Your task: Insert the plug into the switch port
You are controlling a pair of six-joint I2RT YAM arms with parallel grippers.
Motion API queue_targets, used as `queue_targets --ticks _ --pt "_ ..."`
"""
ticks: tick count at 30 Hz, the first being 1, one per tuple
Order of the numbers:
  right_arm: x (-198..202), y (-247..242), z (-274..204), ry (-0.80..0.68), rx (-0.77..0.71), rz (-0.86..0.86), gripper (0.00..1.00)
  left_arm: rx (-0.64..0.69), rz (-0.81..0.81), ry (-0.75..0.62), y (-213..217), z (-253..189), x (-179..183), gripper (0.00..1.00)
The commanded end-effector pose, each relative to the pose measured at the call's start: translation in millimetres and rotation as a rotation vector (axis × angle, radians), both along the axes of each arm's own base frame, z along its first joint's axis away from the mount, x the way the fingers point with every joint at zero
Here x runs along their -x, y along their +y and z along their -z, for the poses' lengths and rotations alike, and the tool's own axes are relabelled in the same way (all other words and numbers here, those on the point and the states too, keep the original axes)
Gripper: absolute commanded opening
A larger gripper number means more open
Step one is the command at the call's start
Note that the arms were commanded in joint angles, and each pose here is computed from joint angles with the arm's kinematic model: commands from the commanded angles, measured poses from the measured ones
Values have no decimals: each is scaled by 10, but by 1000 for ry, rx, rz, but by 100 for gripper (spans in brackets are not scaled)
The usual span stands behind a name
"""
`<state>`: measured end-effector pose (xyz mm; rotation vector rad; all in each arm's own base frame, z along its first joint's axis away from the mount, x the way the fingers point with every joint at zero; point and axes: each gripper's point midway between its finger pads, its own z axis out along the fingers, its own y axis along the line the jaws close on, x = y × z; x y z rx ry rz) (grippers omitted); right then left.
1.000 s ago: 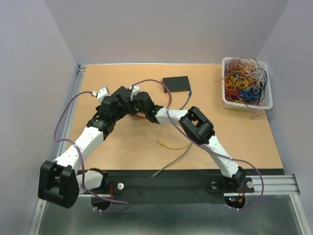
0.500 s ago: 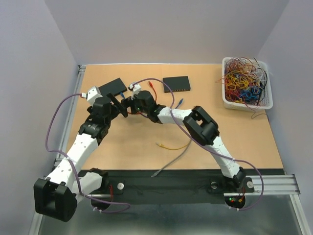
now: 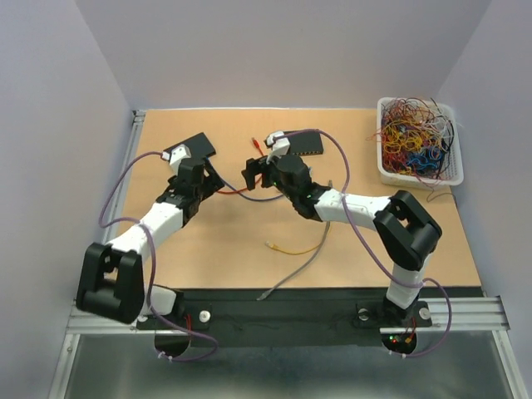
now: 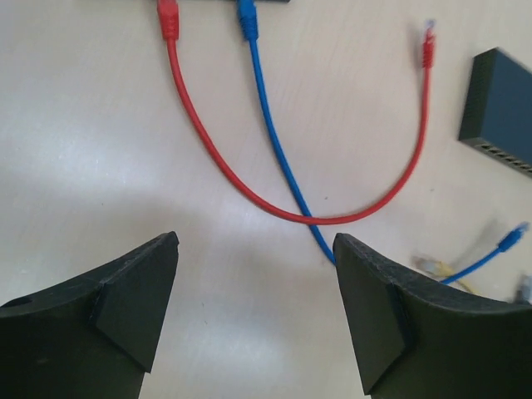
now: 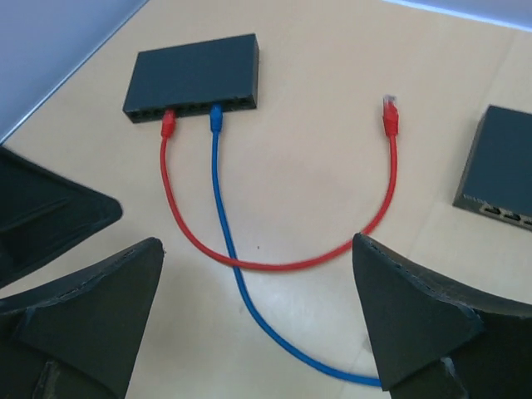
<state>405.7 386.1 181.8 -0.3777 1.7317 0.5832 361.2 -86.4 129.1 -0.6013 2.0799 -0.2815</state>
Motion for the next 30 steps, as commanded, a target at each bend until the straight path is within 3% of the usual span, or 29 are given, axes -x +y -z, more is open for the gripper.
queue_targets --ticks 1,14,24,30 --pt "113 -289 -35 -15 -7 75 100 17 31 -31 -143 -21 -303 86" --pt "771 -666 133 81 -75 -2 100 -44 -34 27 -107 328 -1000 85" --pt "887 -795 288 97 -42 -2 100 -105 -124 82 116 527 -1419 85" --pt "924 -904 313 93 -36 24 100 -142 -195 106 491 598 -1594 85"
